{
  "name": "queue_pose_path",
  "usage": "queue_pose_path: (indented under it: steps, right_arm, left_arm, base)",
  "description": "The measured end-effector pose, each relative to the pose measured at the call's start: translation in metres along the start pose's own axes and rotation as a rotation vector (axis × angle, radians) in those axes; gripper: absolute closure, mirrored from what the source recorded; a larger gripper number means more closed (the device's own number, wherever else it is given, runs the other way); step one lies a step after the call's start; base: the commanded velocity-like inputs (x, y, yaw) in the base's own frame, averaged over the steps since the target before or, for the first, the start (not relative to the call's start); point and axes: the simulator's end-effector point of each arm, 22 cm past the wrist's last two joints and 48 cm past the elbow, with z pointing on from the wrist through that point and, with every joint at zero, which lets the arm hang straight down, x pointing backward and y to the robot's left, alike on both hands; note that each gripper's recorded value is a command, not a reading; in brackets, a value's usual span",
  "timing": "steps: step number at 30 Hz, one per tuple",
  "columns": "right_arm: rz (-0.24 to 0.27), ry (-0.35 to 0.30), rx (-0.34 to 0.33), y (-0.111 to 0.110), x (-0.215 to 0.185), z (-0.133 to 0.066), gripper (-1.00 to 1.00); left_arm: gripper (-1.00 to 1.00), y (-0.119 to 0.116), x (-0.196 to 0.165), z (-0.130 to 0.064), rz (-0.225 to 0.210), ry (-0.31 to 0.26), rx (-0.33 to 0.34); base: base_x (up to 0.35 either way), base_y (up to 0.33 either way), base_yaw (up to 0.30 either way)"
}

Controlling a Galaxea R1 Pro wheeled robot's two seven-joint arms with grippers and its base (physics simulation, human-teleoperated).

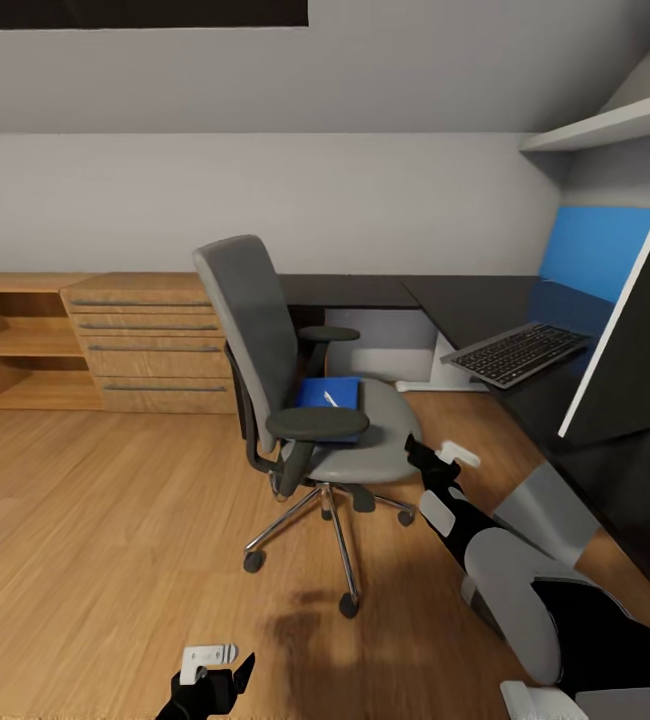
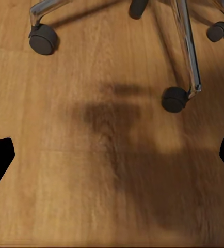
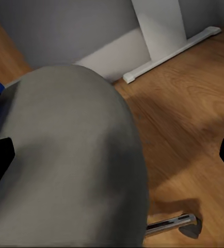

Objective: In the bedroom, organize the workspace by keeping the computer under the desk, ensuring the monitor is on the desk, placing the keyboard on the desk next to the monitor, placing the mouse on the desk next to the keyboard, moving the folder from the swivel chair onto the desk next to the mouse, stacking the notebook on top of the folder with the pen on top of the notebook, and positioning the swivel chair next to the desk.

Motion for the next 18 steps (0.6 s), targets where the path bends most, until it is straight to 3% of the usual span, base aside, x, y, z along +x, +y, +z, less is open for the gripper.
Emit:
queue_pose_path:
  steps: [9,18]
  right_arm:
    - [-0.008,0.029,0.015,-0.011,0.024,0.007,-1.0]
    - [-0.006,0.026,0.013,-0.008,0.024,0.006,-1.0]
  left_arm:
    - [-1.0,0.004,0.016,0.004,-0.008,0.034,-0.006]
    - [-1.0,0.004,0.016,0.004,-0.008,0.034,-0.007]
  base:
    - [0.0,0.0,0.0]
    - [0.0,0.0,0.0]
